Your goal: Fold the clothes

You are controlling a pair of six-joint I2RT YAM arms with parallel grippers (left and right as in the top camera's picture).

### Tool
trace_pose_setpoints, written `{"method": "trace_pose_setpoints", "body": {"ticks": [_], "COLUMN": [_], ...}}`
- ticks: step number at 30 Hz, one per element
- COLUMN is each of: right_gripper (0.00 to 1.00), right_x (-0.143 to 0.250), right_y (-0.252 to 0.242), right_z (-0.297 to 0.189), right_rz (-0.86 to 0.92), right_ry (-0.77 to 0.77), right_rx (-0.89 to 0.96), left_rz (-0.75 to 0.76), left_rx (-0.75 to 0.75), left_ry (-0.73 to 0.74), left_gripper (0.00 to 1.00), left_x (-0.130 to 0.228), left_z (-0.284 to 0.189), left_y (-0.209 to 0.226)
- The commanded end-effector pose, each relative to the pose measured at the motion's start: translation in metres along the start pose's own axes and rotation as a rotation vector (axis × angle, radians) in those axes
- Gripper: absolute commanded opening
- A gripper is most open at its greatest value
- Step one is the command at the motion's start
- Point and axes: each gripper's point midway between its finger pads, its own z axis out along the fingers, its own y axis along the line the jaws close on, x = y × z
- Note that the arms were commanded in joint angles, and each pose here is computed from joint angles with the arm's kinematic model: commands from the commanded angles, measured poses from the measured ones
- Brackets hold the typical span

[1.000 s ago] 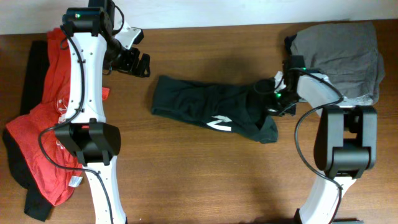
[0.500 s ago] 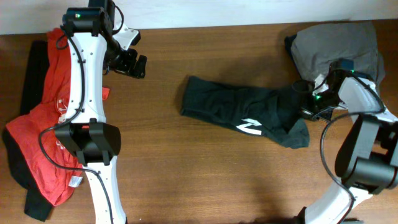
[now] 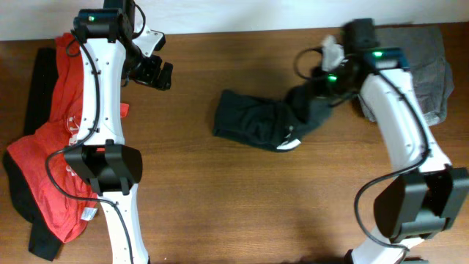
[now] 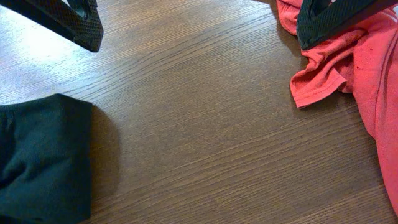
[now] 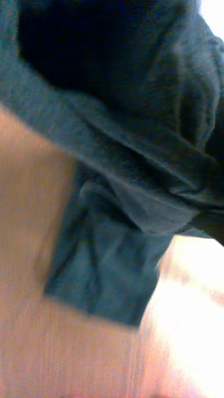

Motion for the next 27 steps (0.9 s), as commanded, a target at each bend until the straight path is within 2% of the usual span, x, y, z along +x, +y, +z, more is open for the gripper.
{"method": "trace_pose_setpoints", "body": {"ticks": [1, 8, 17, 25, 26, 27], "right_gripper": [0.04, 0.04, 0.04, 0.05, 0.12, 0.35], "right_x": [-0.008, 0.001, 0.025, 0.029, 0.030, 0.033], "right_y": [0.059, 0.115, 0.162, 0.212, 0.218, 0.225], "right_z": [0.004, 0.046, 0.097, 0.123, 0.122, 0.122], "right_rz": [-0.029, -0.118, -0.219, -0.318, -0.341, -0.369], "right_ry": [-0.055, -0.050, 0.008, -0.051, -0.058, -0.060], "right_rx": [-0.051, -0.070, -0.111, -0.194, -0.206, -0.221], "left_rz": [0.015, 0.016, 0.021, 0.022, 0.022, 0.022], "left_rx": [0.008, 0.010, 0.036, 0.033, 0.033, 0.033], "left_ry": [-0.054, -0.064, -0.090, -0.097, -0.097, -0.097], "left_gripper": [0.99, 0.99, 0.99, 0.99, 0.99, 0.99], "left_x": [-0.005, -0.007, -0.014, -0.016, -0.016, -0.016], "left_z": [-0.017, -0.017, -0.016, -0.016, -0.016, -0.016], "left_y": [-0.003, -0.004, -0.008, -0.007, -0.007, -0.007]}}
